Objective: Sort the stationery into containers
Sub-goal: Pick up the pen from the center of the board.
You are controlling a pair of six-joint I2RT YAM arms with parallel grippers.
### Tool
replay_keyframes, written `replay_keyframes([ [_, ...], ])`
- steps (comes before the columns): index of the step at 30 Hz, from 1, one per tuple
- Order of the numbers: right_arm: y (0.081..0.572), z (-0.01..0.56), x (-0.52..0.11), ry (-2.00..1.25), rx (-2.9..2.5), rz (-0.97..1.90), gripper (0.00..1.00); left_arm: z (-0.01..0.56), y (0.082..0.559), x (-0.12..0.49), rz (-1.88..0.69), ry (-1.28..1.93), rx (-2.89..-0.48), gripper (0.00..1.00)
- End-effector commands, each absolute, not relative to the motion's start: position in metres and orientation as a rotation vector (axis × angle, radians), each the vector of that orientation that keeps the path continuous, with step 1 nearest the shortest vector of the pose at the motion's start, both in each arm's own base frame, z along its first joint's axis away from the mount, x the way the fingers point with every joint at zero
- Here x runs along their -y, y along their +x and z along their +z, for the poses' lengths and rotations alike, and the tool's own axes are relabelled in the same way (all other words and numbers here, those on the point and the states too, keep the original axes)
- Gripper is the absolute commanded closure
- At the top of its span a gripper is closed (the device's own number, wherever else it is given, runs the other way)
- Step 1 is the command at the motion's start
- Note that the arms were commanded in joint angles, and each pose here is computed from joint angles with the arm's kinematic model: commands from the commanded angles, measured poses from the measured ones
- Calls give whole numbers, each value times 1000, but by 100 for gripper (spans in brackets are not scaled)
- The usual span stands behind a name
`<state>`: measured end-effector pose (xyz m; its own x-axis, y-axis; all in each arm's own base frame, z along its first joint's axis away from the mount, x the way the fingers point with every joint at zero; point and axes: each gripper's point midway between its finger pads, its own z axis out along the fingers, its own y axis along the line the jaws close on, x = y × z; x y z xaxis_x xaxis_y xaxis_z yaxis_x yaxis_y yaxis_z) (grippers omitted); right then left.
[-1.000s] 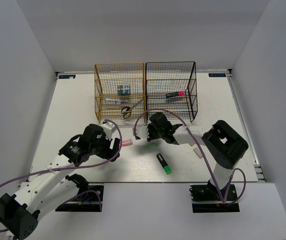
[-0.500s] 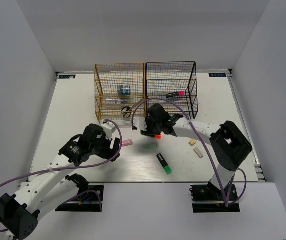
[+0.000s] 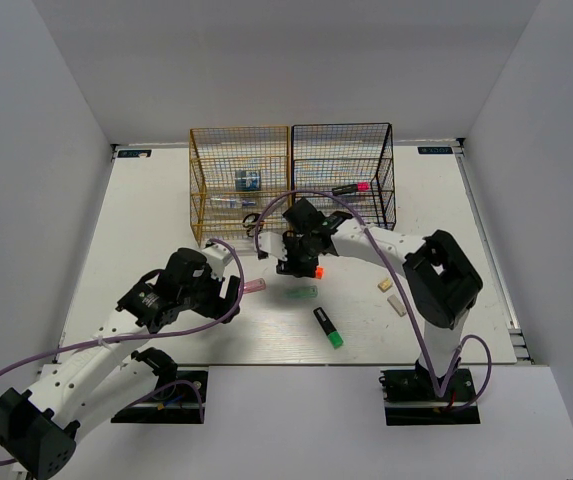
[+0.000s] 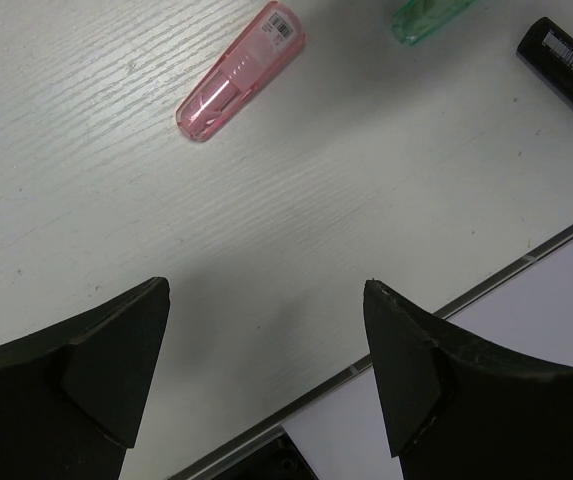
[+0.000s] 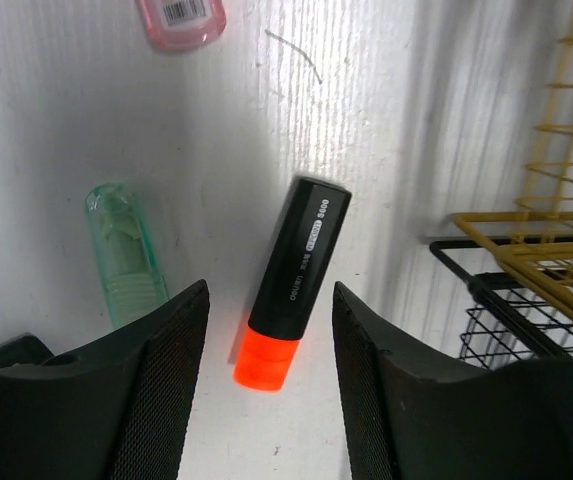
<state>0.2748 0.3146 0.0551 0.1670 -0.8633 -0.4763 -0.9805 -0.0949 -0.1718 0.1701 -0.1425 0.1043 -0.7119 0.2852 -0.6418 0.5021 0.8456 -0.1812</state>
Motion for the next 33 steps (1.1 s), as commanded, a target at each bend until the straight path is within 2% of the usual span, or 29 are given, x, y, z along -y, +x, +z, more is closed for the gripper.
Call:
replay_keyframes([
  [1,273,45,-306,-2049,-1761,346,44,107,169,142,-466,578,-2383,12],
  [9,288,28,-302,-2034,-1792,273,35,105,169,143,-468,585,-2388,12],
  [19,278,10,-293,-2121,-1854,366,34,104,169,142,-463,583,-2398,12],
  [21,272,8,-294,-2143,-1849,436,38,103,169,142,-462,585,-2397,12],
  [24,258,7,-291,-2184,-1862,522,57,104,169,142,-463,584,-2394,12],
  [25,250,7,-286,-2213,-1873,549,72,104,169,142,-463,584,-2392,12],
  [26,246,7,-287,-2218,-1872,578,80,104,169,142,-463,582,-2393,12],
  [28,238,8,-284,-2236,-1876,619,86,105,169,142,-463,584,-2392,12],
  [29,233,7,-281,-2248,-1884,632,95,104,169,142,-462,582,-2394,12],
  [30,232,6,-281,-2254,-1886,634,99,104,169,142,-464,579,-2395,12],
  [33,232,8,-279,-2246,-1897,632,100,105,169,143,-467,585,-2391,12],
])
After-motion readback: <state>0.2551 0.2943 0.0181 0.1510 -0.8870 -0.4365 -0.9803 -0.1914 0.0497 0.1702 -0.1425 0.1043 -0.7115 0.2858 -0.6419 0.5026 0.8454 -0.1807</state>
